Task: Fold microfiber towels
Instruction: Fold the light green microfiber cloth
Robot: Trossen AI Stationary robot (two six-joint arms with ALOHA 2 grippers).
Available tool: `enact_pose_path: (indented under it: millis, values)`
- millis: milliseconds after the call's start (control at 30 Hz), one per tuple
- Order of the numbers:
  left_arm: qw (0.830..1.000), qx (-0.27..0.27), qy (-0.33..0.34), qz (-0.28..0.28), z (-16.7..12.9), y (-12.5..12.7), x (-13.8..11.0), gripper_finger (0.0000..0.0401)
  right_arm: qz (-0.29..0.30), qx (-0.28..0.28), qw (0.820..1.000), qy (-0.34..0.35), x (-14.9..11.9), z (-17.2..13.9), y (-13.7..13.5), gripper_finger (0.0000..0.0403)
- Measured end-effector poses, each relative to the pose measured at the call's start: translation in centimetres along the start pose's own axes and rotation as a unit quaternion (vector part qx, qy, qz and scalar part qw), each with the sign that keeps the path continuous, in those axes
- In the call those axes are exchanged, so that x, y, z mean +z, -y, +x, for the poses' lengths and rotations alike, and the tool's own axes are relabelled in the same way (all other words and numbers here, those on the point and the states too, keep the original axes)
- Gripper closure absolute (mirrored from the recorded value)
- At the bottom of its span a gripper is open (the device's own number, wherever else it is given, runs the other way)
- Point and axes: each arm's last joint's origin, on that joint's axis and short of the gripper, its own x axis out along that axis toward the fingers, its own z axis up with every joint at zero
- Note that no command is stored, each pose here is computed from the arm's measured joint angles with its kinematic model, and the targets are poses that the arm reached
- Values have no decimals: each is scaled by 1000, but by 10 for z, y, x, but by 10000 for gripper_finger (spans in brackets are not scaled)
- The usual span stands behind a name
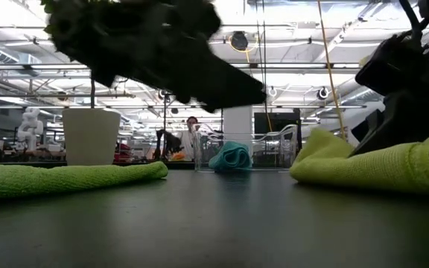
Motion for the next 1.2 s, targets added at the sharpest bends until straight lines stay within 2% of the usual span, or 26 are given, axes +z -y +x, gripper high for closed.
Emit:
enact_pose_path:
  millis: [167,267,500,600,933,1033,1200]
  values:
    - [999,-43,3,-6,40,-22,0,238,3,-6,1000,-10,-2,0,1,399]
    - [999,-44,-19,-6,55,-34,1,238,1,-6,1000,-11,-2,0,1,399]
    - [999,-24,-29,-1,58,-56,7,238,-7,13,1000,-22,-5,-2,-3,399]
    - [999,-32,-24,-10,56,-62,8,238,-10,16,1000,-22,-6,-2,-5,399]
    - [998,-41,-25,-36,77,-73,-16,238,-20,25,999,-14,-5,-3,-7,399]
    - [997,-54,-42,-45,84,-74,-25,238,-25,26,999,-13,-5,-3,-7,399]
    - [997,-42,-51,-50,89,-79,-31,238,-28,30,999,-5,-3,-3,-8,399]
